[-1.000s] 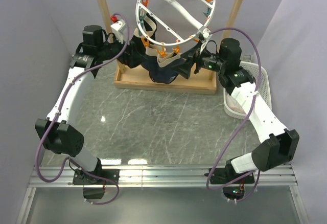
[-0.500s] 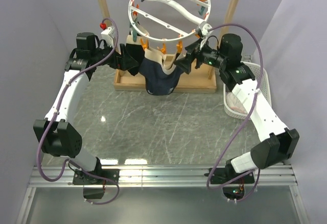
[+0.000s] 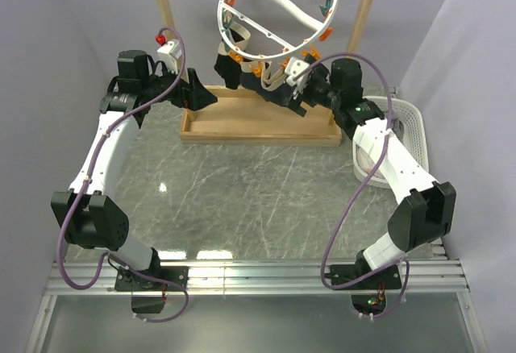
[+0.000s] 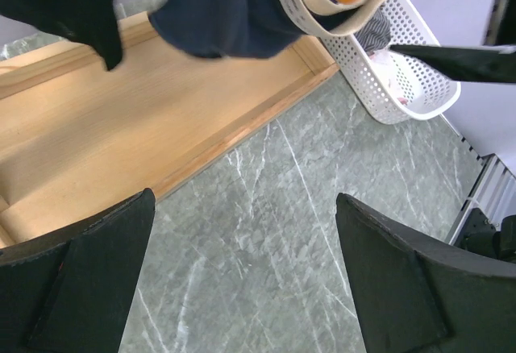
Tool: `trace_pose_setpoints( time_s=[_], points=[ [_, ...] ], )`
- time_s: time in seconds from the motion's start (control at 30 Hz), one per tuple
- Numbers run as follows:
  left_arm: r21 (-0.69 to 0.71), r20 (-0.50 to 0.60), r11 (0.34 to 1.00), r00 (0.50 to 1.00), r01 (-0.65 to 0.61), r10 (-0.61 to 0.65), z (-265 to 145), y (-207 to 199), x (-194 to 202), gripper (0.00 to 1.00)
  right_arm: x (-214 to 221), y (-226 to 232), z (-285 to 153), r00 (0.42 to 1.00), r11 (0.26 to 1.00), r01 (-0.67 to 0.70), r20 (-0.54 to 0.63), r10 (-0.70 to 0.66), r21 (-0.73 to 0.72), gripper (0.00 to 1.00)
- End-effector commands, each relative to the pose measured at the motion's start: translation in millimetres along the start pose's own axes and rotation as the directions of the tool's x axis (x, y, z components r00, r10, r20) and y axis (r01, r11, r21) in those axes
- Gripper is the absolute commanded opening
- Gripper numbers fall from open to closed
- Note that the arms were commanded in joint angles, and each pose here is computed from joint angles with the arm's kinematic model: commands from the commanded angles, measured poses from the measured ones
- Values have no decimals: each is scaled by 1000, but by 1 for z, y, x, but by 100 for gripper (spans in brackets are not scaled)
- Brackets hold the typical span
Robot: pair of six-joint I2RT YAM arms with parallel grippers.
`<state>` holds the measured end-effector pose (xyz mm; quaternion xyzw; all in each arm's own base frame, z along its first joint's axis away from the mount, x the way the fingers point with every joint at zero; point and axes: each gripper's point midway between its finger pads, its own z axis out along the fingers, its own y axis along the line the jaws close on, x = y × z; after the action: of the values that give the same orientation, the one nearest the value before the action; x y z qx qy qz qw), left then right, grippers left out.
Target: Clip the underwear to the hanger
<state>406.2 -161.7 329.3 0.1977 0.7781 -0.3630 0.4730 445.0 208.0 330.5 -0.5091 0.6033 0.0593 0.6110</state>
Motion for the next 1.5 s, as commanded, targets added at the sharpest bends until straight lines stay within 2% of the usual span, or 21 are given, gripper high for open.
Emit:
trace_pose_setpoints(
  time_s=[0.0,0.07,0.13,0.17,0.33,0.47,0.67,0.7,0.77,0.8,0.83,0.9,1.0,1.1,1.2,1.4,1.47],
  points=[
    [16,66,996,994,-89,87,-11,-12,-26,99,-9,-19,-5,968,964,250,8,-251,90,100],
    [11,62,996,994,-87,86,-12,-10,-23,99,2,-11,-5,956,953,290,1,-292,91,100],
    [4,62,997,995,-81,81,-13,-7,-21,99,-9,-15,-13,927,920,366,25,-373,140,100],
    [0,64,997,995,-79,78,-13,-6,-21,99,3,-5,-12,923,916,378,16,-383,134,100],
    [-10,67,998,996,-60,61,-13,-1,-17,99,-11,-6,-28,866,851,474,53,-497,229,100],
    [-51,57,998,998,-39,42,-15,8,-14,99,-12,4,-39,876,864,449,77,-476,229,100],
    [-175,56,984,998,28,-18,-24,35,-12,99,-4,17,-56,960,950,257,63,-271,180,100],
    [-201,52,978,998,51,-41,-23,42,-9,99,3,23,-58,982,973,171,47,-180,158,100],
    [-259,26,962,997,83,-79,-25,54,-1,99,3,20,-66,995,981,86,25,-91,174,100],
    [-315,18,945,996,93,-91,-25,68,4,99,14,28,-70,1000,987,-19,-5,20,159,100],
    [-342,11,934,995,100,-102,-27,74,9,99,16,29,-74,998,985,-66,-14,69,162,100],
    [-390,-2,915,994,99,-109,-30,87,18,99,25,40,-83,975,964,-211,-41,221,161,100],
    [-455,-40,885,990,99,-132,-32,105,54,99,39,53,-97,921,909,-372,-47,387,187,100],
    [-500,-48,861,989,96,-138,-42,118,80,99,59,67,-110,863,847,-481,-47,503,226,100],
    [-508,-62,857,989,87,-137,-48,116,100,99,89,91,-117,804,788,-561,-60,592,254,100],
    [-532,-51,844,992,72,-117,-61,108,114,100,113,98,-138,715,677,-661,-3,699,323,100],
    [-524,-39,849,994,67,-102,-64,103,113,99,114,98,-143,711,666,-663,9,703,342,100]
  ],
)
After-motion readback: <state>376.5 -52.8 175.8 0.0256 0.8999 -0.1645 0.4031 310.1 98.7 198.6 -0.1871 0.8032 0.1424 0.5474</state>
